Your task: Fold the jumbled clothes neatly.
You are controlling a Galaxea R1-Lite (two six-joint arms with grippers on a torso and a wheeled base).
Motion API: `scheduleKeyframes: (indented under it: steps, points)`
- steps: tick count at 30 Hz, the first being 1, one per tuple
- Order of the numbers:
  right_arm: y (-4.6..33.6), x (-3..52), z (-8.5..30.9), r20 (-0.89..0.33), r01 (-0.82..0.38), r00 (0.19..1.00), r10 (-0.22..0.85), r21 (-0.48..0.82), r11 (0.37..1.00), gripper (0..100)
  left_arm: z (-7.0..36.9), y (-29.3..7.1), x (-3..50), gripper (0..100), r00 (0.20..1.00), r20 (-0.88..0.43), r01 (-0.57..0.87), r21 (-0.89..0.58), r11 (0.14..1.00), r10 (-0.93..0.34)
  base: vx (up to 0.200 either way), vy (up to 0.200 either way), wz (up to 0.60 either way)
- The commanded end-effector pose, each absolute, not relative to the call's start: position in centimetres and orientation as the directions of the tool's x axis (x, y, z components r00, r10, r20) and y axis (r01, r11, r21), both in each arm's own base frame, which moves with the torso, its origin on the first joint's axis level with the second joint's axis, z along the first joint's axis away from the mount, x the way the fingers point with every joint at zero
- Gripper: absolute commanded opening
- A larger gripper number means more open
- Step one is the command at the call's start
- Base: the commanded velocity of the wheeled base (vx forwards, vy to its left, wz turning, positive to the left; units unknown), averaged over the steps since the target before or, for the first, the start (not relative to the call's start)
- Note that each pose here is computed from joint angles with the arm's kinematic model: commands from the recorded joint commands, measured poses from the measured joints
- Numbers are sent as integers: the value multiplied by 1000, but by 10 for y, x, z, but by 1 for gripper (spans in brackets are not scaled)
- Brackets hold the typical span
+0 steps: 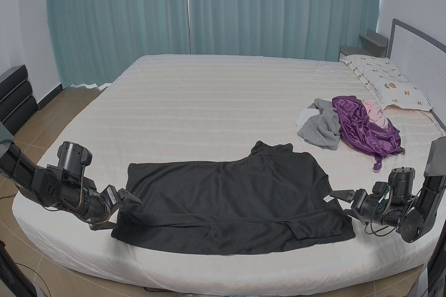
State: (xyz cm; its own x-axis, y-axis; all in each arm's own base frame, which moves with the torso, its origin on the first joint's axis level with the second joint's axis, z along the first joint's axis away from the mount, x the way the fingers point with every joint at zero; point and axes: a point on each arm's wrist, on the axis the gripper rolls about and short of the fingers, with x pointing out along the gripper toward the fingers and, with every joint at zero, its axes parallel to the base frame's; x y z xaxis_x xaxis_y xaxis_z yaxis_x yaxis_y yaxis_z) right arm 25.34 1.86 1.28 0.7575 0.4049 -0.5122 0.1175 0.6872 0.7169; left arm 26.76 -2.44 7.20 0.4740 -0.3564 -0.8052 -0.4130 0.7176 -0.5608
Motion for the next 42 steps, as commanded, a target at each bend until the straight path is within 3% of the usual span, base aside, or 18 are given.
scheduleKeyframes:
  steps: [1, 6, 13, 25, 39, 42]
  points:
    - [20, 253, 9, -523, 123, 747, 409, 714, 689, 100, 62, -39, 271, 100, 429, -823, -419, -546, 725, -373, 0, 0, 0]
    - [22, 253, 8, -527, 124, 743, 413, 714, 689, 100, 53, -52, 278, 100, 412, -828, -413, -541, 733, -380, 0, 0, 0]
    - [23, 253, 7, -530, 124, 740, 414, 713, 690, 100, 32, -75, 290, 100, 402, -869, -427, -457, 780, -288, 0, 0, 0]
    - [21, 254, 7, -529, 128, 745, 407, 712, 691, 100, 33, -65, 361, 100, 550, -813, -499, -503, 706, -190, 0, 0, 0]
    - [21, 253, 7, -529, 127, 744, 408, 712, 690, 100, 67, -41, 371, 100, 675, -716, -490, -616, 617, -178, 0, 0, 0]
    - [21, 254, 7, -529, 127, 744, 408, 712, 690, 100, 72, -36, 361, 100, 669, -713, -483, -631, 607, -210, 0, 0, 0]
